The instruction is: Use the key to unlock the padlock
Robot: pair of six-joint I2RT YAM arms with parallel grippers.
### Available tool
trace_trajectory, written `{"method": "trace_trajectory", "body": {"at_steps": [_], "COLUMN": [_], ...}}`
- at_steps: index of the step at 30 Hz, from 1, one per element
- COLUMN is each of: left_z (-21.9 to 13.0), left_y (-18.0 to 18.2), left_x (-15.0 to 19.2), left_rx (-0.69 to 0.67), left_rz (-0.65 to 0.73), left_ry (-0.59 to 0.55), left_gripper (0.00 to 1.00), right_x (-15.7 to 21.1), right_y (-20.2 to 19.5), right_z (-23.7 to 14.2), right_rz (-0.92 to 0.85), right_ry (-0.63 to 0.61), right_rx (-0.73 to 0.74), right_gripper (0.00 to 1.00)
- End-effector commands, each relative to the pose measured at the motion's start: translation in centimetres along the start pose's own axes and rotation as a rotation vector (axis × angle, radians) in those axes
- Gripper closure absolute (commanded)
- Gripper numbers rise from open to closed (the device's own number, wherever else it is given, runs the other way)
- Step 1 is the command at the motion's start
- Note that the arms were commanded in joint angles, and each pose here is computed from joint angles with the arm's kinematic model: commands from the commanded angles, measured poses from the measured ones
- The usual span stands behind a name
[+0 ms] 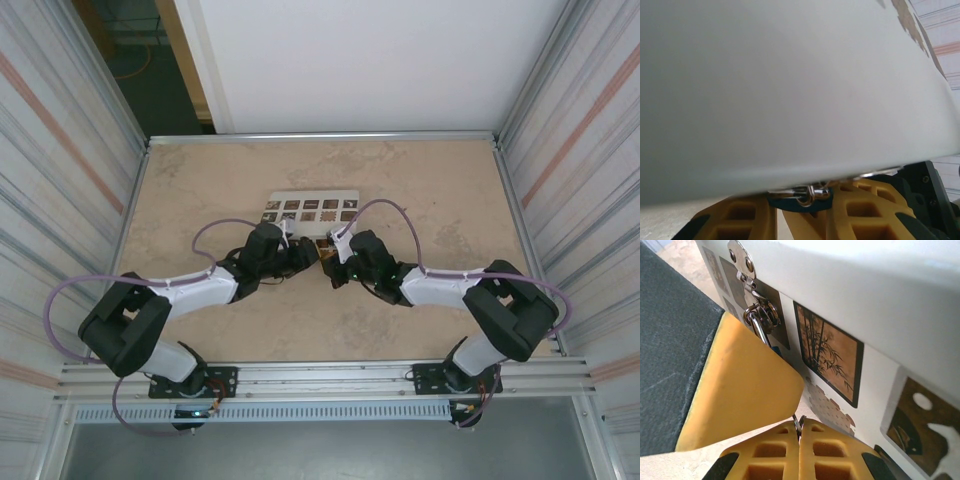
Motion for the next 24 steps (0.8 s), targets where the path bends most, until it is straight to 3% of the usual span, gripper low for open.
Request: {"method": "trace_trajectory", "body": {"at_steps": [1,16,24], "left_z": [0.0,2.0,2.7], "left_y": [-0.7,1.5,2.7], "left_x": [3.2,3.5,3.4], "left_rx": [0.037,0.004,-0.016], "left_rz": [0.002,-0.029,-0.041], "left_ry": [0.16,0.173,0.162], "left_gripper": [1.0,1.0,0.84], "right_x": [-8.3,-0.1,3.0], "right_y": [2.0,1.2,0.9], "right_z": [-0.8,1.2,1.5], "right_rz": [-0.082,0.023,0.06], "right_ry": [-0.293,-0.096,-0.018], "right_rx": [-0.097,-0.06,-0.045], "right_gripper": [1.0,1.0,1.0]}}
Point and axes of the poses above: each hand's point on the last joint's axis, 136 mm out from that joint toward the fingers, its own z axis out along the fingers, its own y axis along the line the jaws close on, x = y × z, the point moved 3 cm from there along -z, back along the fingers, and after that the axes turned 12 degrees about -z, right-handed, at the moved point
